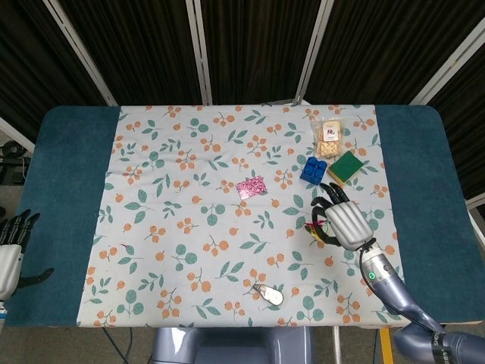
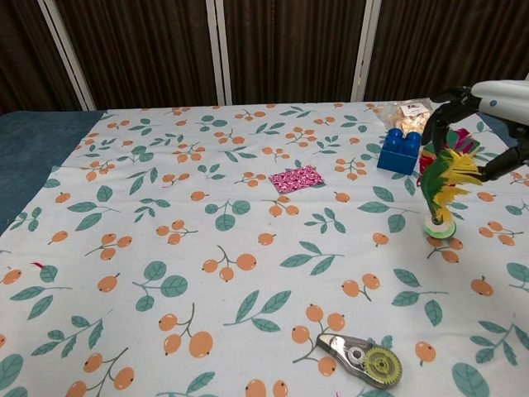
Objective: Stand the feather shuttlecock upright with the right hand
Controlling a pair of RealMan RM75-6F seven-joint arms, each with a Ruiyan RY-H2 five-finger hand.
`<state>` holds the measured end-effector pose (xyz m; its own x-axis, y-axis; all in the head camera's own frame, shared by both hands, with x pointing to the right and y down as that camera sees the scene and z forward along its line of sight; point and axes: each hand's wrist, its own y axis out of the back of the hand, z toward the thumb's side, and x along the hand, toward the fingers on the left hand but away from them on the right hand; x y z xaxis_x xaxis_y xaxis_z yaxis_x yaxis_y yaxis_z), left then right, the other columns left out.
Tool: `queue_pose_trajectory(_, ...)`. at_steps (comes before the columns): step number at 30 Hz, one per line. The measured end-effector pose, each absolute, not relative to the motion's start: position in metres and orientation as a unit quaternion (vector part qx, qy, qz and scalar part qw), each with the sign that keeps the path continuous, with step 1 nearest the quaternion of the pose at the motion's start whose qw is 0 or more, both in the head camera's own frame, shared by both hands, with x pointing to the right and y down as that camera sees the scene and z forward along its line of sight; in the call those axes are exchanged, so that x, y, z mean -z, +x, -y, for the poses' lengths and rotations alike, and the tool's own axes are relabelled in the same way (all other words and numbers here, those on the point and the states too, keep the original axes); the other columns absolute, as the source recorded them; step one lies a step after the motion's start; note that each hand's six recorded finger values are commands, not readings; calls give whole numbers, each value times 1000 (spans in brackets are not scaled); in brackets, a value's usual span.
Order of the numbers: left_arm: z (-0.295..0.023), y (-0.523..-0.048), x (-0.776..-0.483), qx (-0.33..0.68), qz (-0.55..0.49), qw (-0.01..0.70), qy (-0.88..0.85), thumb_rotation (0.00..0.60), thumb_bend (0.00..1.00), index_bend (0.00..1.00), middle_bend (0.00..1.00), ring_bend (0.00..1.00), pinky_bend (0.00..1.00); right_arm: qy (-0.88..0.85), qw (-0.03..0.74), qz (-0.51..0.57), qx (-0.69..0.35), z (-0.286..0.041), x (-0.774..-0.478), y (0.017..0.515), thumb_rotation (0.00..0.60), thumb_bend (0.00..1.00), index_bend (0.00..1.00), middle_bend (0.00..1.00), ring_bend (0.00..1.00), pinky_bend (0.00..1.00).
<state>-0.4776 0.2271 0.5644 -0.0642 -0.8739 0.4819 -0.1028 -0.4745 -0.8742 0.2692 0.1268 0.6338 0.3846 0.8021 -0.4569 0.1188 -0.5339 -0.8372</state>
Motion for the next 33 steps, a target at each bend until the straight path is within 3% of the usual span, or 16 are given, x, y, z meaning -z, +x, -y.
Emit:
queue_pose_trajectory(14, -227, -477, -564, 608, -401, 319, -606, 600, 114, 0, 0, 0, 0, -713, 371, 329, -496, -108, -635, 291, 600, 410, 636, 293, 23, 0)
queue_pose_trajectory(22, -227, -477, -564, 608, -402, 319, -606, 600, 114, 0, 0, 0, 0, -698, 389, 306, -517, -107, -635, 299, 600, 406, 372, 110, 0, 0)
queue_pose_trajectory(28, -227, -477, -564, 607, -402, 319, -606, 600, 114, 0, 0, 0, 0, -686, 388, 313, -530, -106, -634, 308, 600, 393, 228, 20, 0, 0)
queue_pose_trajectory(33, -227, -477, -564, 607, -403, 319, -606, 600, 112, 0, 0, 0, 0, -677, 384, 326, -537, -106, -629, 319, 600, 351, 88, 0, 0, 0)
